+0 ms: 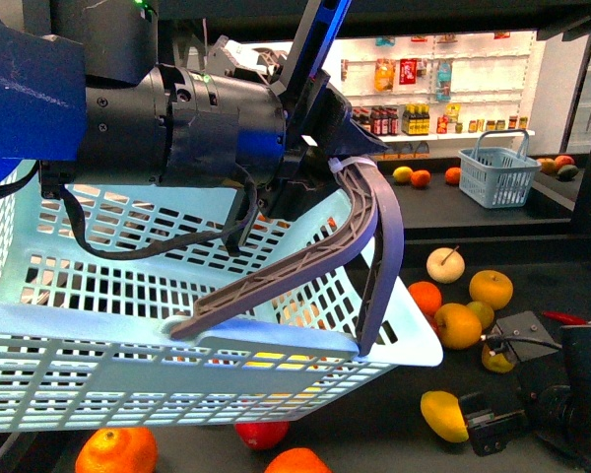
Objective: Pick lemon from shelf
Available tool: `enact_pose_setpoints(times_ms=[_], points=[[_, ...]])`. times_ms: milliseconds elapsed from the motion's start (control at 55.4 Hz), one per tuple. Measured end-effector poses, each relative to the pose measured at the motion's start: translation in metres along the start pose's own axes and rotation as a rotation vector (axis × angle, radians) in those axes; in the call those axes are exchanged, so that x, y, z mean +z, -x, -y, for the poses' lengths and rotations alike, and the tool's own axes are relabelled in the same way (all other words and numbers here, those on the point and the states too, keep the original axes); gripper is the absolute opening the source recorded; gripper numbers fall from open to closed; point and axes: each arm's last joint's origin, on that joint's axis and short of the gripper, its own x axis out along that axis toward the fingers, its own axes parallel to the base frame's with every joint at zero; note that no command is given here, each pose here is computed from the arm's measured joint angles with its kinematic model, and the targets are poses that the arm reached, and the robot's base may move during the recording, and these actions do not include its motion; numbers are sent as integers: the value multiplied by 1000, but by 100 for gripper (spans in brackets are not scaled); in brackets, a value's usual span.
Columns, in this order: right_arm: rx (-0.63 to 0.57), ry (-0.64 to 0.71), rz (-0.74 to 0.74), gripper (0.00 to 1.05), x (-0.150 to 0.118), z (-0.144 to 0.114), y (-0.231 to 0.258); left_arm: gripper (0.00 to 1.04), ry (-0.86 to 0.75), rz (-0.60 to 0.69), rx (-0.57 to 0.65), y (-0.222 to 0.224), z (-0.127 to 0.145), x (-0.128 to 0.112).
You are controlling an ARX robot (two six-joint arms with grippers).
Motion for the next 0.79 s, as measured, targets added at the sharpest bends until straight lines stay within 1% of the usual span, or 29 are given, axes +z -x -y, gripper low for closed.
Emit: enact_pose_setpoints(times_ms=[162,397,794], points=[[35,19,-45,102,-22,-9,-21,10,0,1,1,0,0,0],[71,36,-47,102,-27,-27,-49,10,0,0,0,0,0,0],[71,42,-95,102,-44,-38,-86,10,1,1,1,0,0,0]])
